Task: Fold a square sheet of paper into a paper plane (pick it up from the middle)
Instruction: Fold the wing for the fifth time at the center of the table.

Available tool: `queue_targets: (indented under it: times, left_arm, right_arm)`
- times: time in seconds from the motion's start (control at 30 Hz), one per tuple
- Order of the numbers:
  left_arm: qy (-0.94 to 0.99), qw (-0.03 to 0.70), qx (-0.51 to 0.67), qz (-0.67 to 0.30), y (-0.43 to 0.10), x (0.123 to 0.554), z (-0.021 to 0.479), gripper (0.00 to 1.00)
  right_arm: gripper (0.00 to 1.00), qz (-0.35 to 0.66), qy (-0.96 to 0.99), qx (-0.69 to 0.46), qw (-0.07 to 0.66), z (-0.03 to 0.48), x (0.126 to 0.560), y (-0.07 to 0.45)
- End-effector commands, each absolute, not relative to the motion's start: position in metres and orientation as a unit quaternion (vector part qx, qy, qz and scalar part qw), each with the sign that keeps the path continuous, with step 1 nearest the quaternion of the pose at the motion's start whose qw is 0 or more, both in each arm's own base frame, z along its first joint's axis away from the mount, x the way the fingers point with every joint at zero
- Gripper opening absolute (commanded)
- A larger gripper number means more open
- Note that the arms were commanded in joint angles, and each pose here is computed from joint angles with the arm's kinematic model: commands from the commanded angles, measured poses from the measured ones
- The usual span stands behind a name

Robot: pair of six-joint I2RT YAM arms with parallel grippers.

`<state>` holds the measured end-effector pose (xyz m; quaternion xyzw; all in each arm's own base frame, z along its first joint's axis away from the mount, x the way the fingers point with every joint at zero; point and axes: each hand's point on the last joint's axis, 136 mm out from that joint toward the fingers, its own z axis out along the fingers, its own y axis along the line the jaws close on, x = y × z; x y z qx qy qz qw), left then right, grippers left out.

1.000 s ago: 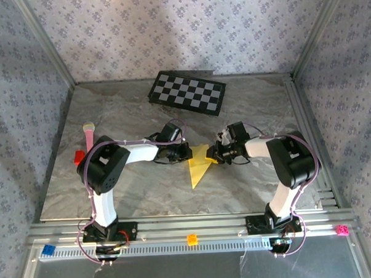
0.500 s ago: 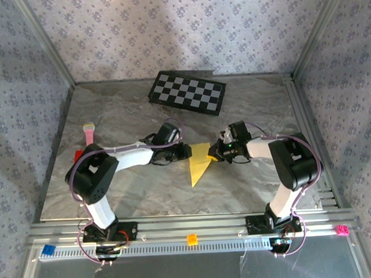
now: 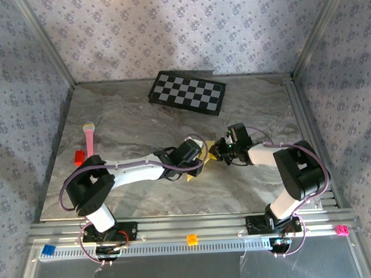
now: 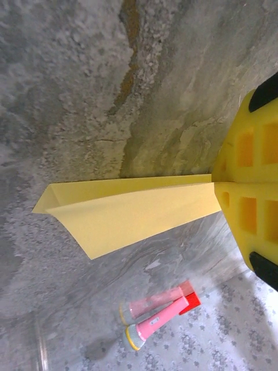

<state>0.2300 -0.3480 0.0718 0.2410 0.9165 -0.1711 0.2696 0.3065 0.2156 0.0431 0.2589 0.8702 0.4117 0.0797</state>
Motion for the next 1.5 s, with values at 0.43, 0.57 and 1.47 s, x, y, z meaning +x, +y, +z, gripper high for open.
queue_targets:
  times: [0.43,0.57,1.47]
  left_arm:
    - [0.901,0.295,0.318,-0.029,-0.352,0.232,0.048,0.41]
    - [0.902,0.289,0.319,-0.022,-0.350,0.231,0.042,0.38]
    - [0.905,0.284,0.317,0.001,-0.343,0.234,0.037,0.16]
  right_arm:
    - [0.00,0.423,0.860,0.273,0.079,0.048,0.308,0.220]
    - [0.00,0.422,0.861,0.272,0.078,0.047,0.307,0.220]
    - [0.00,0.426,0.861,0.269,0.075,0.047,0.305,0.216]
